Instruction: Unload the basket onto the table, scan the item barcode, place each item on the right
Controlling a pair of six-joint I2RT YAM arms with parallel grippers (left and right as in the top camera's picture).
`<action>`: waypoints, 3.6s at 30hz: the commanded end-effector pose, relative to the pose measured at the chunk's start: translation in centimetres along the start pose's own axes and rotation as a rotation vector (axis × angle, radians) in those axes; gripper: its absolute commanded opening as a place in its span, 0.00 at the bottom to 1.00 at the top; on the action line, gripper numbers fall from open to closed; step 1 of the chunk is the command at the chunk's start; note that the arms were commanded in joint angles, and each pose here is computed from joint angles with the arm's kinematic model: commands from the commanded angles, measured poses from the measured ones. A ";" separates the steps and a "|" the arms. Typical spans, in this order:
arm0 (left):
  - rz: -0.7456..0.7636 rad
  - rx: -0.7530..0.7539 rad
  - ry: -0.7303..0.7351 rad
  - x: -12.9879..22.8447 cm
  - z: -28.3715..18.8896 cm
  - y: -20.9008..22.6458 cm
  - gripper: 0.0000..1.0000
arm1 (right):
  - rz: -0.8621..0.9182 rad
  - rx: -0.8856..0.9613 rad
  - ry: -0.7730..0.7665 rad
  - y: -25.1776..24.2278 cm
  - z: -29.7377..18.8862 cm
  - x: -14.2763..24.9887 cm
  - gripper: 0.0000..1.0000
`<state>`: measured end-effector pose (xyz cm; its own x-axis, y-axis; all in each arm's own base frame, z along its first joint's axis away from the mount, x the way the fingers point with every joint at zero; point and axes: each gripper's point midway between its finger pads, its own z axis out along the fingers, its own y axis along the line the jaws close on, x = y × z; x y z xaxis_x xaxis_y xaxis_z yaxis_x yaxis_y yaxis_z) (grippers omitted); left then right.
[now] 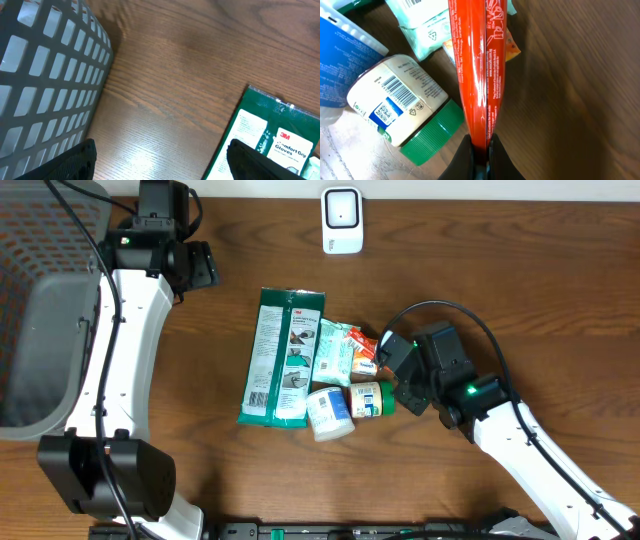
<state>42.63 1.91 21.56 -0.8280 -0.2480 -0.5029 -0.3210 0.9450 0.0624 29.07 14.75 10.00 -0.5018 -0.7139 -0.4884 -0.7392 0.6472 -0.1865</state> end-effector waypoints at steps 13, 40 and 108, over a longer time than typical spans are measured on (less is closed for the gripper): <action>0.007 -0.010 0.003 0.0 0.1 0.1 0.83 | 0.137 0.020 -0.088 -0.5 -0.6 -2.3 0.01; 0.006 -0.010 0.003 0.0 0.1 0.1 0.83 | 0.339 -0.295 -0.221 1.9 -1.9 -4.3 0.01; 0.337 1.268 0.234 7.5 -12.3 -20.1 0.66 | 0.773 -0.758 -0.539 0.0 -11.2 -10.3 0.01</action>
<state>38.91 -18.86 25.93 -0.9051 0.0500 -0.4223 0.3553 0.6347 -0.6862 28.80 19.21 23.90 -0.7633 0.0529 -0.6438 -0.5749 0.3989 0.7144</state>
